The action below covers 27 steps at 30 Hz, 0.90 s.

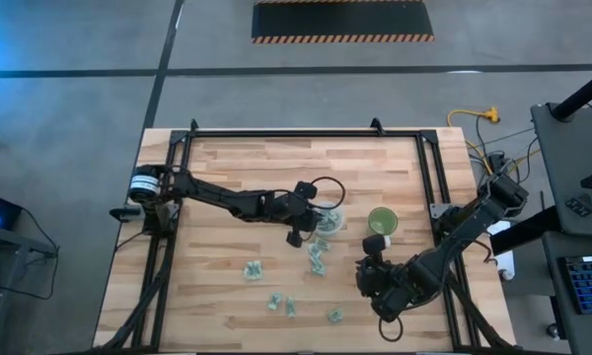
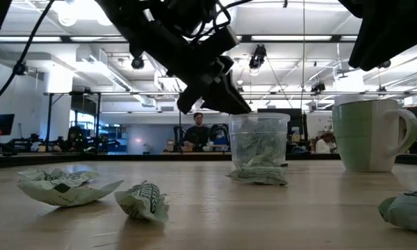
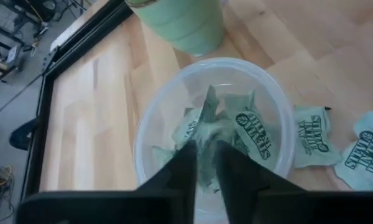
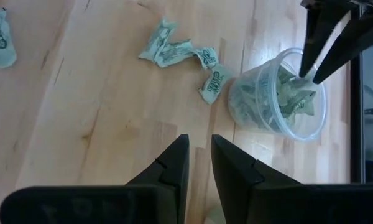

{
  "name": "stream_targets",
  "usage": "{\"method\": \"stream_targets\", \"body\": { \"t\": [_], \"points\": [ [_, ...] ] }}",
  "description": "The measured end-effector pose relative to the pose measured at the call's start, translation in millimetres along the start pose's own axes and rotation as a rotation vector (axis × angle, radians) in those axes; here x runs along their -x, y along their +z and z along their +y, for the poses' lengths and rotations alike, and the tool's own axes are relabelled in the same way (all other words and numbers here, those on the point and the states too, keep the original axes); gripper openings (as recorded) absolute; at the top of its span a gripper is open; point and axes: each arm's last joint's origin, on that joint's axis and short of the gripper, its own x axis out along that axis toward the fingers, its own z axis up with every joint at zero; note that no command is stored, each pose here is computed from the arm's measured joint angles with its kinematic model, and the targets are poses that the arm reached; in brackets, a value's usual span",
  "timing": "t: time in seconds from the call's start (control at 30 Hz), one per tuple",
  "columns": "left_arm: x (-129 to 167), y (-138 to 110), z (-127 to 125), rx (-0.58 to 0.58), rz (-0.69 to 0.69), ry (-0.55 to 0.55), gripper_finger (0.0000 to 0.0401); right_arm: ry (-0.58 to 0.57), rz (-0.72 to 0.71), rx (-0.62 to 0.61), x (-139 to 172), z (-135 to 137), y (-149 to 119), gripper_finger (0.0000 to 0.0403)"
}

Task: Pick and place Stevia / Truvia into bins
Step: Put the green stevia packet into the transparent container

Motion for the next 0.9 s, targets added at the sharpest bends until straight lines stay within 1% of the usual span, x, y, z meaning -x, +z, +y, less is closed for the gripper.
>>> {"method": "stream_targets", "body": {
  "t": [0.1, 0.27, 0.37, 0.53, 0.67, 0.8, 0.9],
  "points": [
    [1, 1, 1, 0.002, -0.006, 0.002, 0.0089, -0.018, -0.005, -0.002, -1, 0, 0, 0.0057],
    [6, 6, 5, 0.014, -0.023, 0.024, 0.0152, -0.015, -0.017, -0.015, -2, 0, 0, 0.0057],
    [16, 12, 7, 0.076, -0.039, 0.027, 0.0176, -0.004, -0.057, -0.024, -8, 1, 3, 0.0057],
    [42, 17, -2, 0.152, 0.039, -0.052, 0.0187, 0.03, -0.182, -0.018, -25, 4, 9, 0.0057],
    [63, 17, -18, 0.241, 0.116, -0.122, 0.0187, 0.149, -0.264, -0.005, -38, 3, 14, 0.0057],
    [78, 14, -40, 0.316, 0.174, -0.179, 0.0187, 0.259, -0.336, -0.067, -54, -5, 19, 0.0057],
    [83, 12, -54, 0.343, 0.188, -0.207, 0.0187, 0.286, -0.36, -0.119, -67, -14, 18, 0.0057]
  ]
}}
